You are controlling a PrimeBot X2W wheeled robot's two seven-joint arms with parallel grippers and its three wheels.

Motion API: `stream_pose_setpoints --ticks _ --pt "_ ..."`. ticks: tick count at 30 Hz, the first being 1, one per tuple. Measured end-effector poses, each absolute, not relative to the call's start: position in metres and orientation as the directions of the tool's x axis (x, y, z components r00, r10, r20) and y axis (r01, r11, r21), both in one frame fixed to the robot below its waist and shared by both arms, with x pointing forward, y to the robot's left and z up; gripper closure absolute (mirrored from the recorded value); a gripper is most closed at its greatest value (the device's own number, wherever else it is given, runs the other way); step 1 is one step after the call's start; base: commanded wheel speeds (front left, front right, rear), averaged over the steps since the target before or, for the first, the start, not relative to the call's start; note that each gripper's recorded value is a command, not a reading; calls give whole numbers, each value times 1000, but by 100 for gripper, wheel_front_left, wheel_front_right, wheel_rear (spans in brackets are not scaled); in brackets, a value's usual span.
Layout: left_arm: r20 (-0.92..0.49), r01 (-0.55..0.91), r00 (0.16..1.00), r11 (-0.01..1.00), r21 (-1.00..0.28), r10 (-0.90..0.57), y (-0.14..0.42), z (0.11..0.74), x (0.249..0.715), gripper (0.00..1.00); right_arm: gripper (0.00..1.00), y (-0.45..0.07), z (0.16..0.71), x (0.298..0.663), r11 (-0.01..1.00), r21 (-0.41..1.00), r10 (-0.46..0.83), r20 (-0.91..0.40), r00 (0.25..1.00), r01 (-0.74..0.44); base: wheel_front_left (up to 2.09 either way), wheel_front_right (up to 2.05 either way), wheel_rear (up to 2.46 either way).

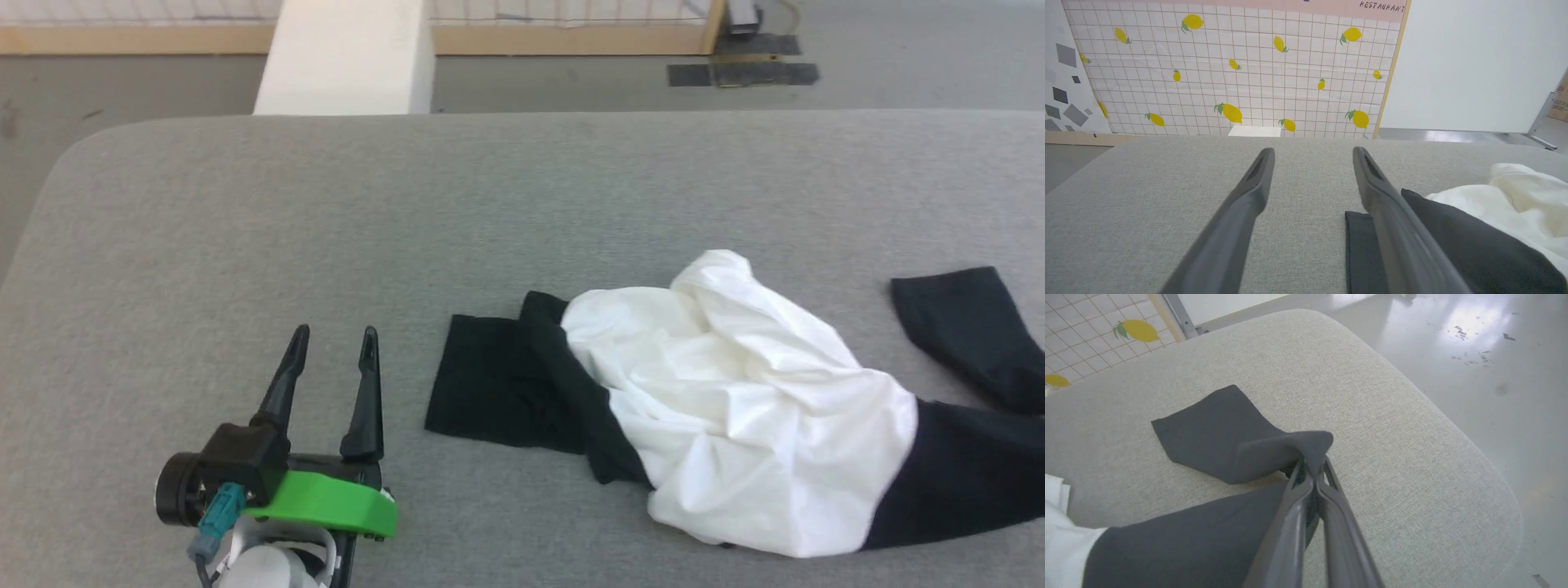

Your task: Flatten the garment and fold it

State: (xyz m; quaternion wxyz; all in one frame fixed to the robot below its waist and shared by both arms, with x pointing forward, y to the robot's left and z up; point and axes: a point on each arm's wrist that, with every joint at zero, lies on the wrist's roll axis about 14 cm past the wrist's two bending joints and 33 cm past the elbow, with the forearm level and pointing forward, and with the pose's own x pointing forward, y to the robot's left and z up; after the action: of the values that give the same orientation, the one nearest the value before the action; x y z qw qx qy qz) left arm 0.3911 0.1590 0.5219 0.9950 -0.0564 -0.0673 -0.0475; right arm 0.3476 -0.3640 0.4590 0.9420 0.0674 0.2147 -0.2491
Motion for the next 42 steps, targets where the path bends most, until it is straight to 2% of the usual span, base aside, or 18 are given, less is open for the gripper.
stream_pose_setpoints --ticks 5,9,13,21,25,27,30,33,38,42 --pt "44 178 984 977 -120 -174 133 495 391 0 0 -317 487 372 938 66 -320 -221 921 342 0 0 0" --pt "-195 194 956 972 -131 -217 119 449 387 0 0 -275 500 382 972 101 -201 -110 973 212 0 0 0" --pt "-434 132 885 985 -108 -166 123 408 379 0 0 -240 498 385 983 142 -102 -95 990 115 0 0 0" --pt "-574 145 788 973 -182 -225 101 391 383 0 0 -216 489 387 986 158 -32 -110 993 49 0 0 0" --pt "-635 167 733 970 -179 -243 93 383 383 0 0 -204 485 389 987 161 0 -121 993 19 0 0 0" --pt "-653 189 714 967 -168 -253 90 382 384 99 0 -200 485 391 987 163 13 -120 993 6 0 0 0" --pt "-640 207 720 964 -169 -267 87 386 385 100 0 -194 486 394 986 165 30 -116 993 -11 0 0 0" --pt "-595 177 767 971 -161 -239 97 395 389 100 0 -190 488 397 986 166 43 -109 993 -25 0 0 0" --pt "-481 -46 876 992 -114 -15 169 421 395 100 0 -180 494 400 984 172 73 -95 993 -56 0 0 0" --pt "-424 -242 887 967 -85 184 232 437 379 100 0 -173 497 400 982 173 95 -89 991 -78 0 0 0"
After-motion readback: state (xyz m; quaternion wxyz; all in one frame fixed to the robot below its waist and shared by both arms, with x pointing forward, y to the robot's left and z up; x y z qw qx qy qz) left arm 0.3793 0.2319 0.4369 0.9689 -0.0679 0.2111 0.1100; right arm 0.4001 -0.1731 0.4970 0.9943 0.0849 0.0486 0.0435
